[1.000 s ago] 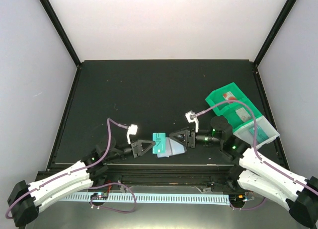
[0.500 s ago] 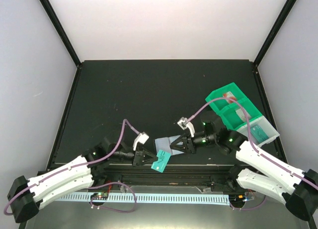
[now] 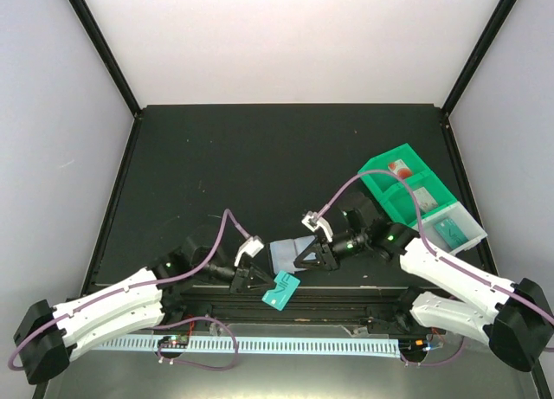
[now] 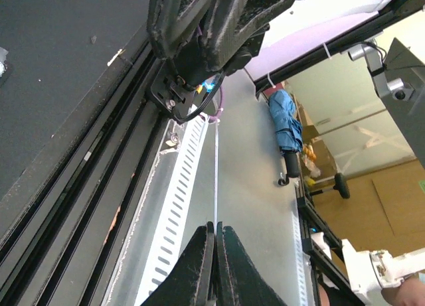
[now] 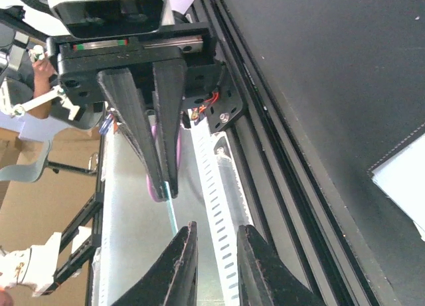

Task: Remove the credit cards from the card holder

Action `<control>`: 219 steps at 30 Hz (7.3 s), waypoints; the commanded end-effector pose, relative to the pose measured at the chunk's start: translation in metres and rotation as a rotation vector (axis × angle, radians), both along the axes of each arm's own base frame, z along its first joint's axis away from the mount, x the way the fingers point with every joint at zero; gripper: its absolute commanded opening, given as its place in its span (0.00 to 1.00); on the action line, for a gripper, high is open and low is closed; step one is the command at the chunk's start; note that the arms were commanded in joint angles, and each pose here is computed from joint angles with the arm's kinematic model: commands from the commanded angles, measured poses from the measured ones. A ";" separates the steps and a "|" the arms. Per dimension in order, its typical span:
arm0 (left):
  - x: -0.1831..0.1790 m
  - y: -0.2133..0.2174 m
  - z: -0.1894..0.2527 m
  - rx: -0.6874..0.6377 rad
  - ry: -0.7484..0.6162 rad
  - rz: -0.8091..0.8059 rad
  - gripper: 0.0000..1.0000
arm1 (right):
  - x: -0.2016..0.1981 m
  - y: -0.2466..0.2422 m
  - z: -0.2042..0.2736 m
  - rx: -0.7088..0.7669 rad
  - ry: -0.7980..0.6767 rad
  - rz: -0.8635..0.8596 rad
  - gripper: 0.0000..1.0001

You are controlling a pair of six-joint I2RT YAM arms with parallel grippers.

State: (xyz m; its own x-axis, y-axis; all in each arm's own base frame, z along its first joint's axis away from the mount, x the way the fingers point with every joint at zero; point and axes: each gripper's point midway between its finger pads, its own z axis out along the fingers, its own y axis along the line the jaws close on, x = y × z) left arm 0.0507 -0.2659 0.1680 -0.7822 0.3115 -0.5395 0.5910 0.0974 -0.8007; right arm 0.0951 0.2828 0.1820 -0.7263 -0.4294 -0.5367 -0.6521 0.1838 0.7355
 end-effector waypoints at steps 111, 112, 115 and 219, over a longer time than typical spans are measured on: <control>0.120 0.055 0.035 0.363 -0.485 0.626 0.99 | 0.167 -0.238 0.027 -0.281 -0.175 -1.462 0.01; 0.118 0.053 0.035 0.357 -0.484 0.610 0.99 | 0.168 -0.247 0.027 -0.307 -0.198 -1.497 0.01; 0.115 0.049 0.032 0.356 -0.476 0.582 0.99 | 0.170 -0.272 0.027 -0.344 -0.212 -1.589 0.01; 0.117 0.035 -0.005 0.483 -0.330 0.521 0.99 | 0.188 -0.373 0.003 -0.294 0.055 -1.742 0.44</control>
